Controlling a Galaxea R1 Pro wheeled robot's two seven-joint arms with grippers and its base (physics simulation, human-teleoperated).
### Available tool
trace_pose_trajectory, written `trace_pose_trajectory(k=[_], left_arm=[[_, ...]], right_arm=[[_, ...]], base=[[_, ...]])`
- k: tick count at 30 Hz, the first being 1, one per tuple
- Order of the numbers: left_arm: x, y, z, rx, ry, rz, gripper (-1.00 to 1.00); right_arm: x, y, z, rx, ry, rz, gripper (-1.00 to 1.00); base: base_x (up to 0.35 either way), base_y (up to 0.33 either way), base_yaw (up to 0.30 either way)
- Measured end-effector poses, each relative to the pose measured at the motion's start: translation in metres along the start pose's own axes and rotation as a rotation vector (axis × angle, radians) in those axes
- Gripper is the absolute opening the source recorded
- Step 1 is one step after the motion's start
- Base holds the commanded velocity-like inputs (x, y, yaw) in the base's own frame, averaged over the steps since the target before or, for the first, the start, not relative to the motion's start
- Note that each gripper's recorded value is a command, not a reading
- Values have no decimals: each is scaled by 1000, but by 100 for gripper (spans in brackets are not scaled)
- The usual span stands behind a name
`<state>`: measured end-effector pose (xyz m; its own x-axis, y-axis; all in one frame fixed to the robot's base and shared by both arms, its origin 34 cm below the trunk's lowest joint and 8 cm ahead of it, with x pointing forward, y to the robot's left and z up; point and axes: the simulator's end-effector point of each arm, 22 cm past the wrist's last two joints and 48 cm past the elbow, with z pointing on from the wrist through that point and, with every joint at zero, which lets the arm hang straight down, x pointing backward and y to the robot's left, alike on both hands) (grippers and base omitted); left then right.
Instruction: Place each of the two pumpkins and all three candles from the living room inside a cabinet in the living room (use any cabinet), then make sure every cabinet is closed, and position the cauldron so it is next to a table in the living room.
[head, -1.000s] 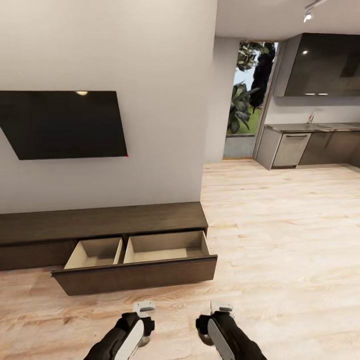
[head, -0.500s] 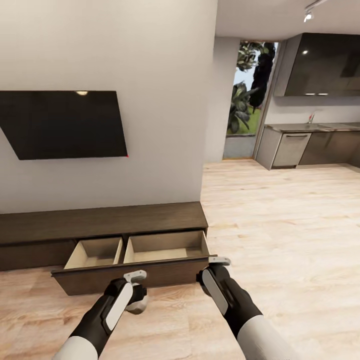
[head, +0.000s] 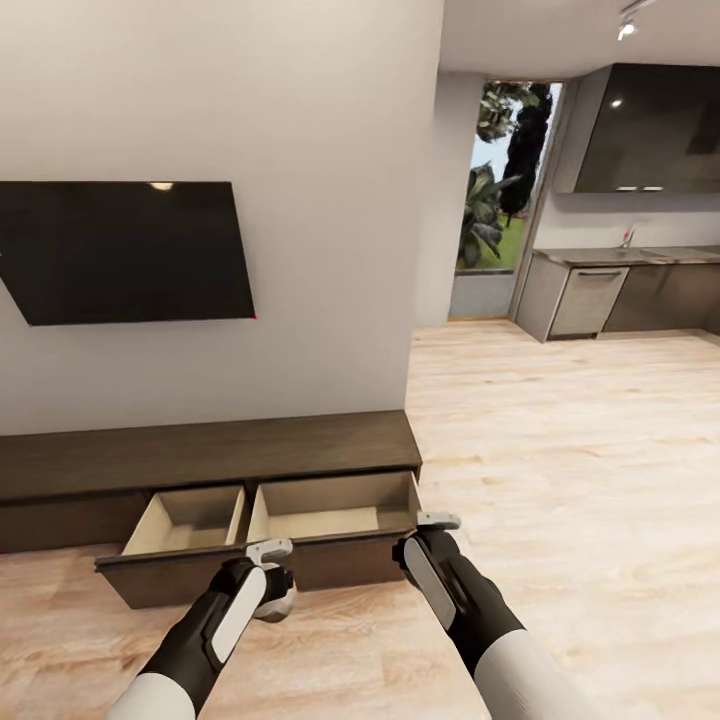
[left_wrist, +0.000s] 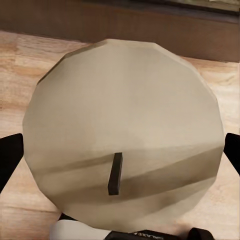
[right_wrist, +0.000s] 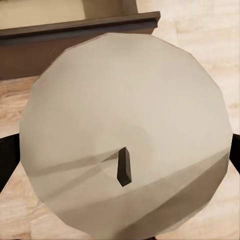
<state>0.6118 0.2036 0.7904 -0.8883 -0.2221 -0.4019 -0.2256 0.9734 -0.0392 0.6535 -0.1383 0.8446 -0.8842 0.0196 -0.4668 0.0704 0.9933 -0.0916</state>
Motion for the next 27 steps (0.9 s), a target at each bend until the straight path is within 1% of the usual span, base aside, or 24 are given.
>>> trace_pose_trajectory(k=[7, 13, 17, 22, 27], left_arm=[[1, -4, 0, 5, 0, 0, -100], [-3, -5, 0, 5, -18, -9, -100], [-3, -4, 0, 4, -20, -10, -100], [-2, -6, 0, 7, -19, -10, -100], [-2, -6, 0, 6, -20, -10, -100]], right_arm=[[1, 0, 0, 2, 3, -4, -100], [1, 0, 0, 2, 3, -5, -100], [1, 0, 0, 2, 3, -5, -100], [1, 0, 0, 2, 4, -6, -100], [2, 0, 0, 2, 5, -7, -100]], base=[[36, 21, 0], [143, 126, 0], [217, 10, 0], [61, -3, 0], [226, -23, 0]])
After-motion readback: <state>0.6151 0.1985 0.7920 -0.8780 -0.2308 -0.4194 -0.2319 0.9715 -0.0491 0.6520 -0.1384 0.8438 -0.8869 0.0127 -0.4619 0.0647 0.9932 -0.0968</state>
